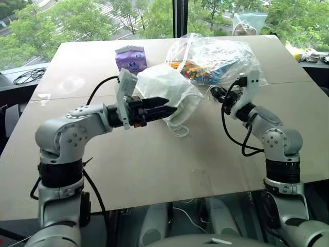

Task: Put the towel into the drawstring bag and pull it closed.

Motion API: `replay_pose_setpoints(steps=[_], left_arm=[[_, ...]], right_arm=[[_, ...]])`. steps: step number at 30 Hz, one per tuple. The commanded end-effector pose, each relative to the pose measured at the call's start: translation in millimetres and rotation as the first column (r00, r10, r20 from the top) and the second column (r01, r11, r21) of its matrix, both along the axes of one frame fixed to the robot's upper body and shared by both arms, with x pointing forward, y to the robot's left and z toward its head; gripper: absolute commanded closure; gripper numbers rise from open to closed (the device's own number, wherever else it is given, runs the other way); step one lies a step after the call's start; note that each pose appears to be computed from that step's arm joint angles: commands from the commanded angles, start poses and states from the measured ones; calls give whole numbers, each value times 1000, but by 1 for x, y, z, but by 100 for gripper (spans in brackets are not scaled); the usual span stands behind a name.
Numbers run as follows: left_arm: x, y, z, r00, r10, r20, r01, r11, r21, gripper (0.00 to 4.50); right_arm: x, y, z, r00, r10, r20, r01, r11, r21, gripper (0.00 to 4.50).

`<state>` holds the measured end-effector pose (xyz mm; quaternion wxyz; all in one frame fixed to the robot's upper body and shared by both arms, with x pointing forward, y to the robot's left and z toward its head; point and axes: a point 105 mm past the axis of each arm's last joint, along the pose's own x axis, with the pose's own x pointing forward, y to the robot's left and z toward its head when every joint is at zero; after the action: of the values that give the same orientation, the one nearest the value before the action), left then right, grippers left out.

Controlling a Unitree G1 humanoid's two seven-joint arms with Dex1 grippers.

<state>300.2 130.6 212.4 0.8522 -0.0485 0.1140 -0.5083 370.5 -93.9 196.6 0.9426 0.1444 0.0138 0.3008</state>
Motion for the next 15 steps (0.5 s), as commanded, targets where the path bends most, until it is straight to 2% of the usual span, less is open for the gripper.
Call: replay_pose_setpoints(steps=[1, 5, 8, 10, 12, 15], left_arm=[[-12, -8, -14, 1000, -29, 1, 29, 994, 106, 147], [-13, -10, -55, 999, 29, -45, -16, 965, 262, 147], [2, 8, -82, 984, 177, 11, -169, 918, 358, 147], [7, 17, -89, 964, 262, 45, -263, 910, 321, 147], [0, 11, -87, 960, 276, 42, -279, 937, 212, 147], [-5, 2, -89, 955, 293, 36, -296, 948, 116, 147]], right_arm=[[-2, 0, 17, 999, -4, 52, 3, 1000, 30, 450], [-1, 3, 20, 998, -1, 57, -1, 999, 33, 450], [-1, 3, 21, 998, -2, 62, 0, 999, 36, 450], [-2, 3, 22, 998, -6, 65, 3, 999, 37, 450], [-3, 2, 22, 998, -12, 64, 9, 999, 44, 450], [-4, 5, 20, 998, -6, 58, 4, 999, 46, 450]])
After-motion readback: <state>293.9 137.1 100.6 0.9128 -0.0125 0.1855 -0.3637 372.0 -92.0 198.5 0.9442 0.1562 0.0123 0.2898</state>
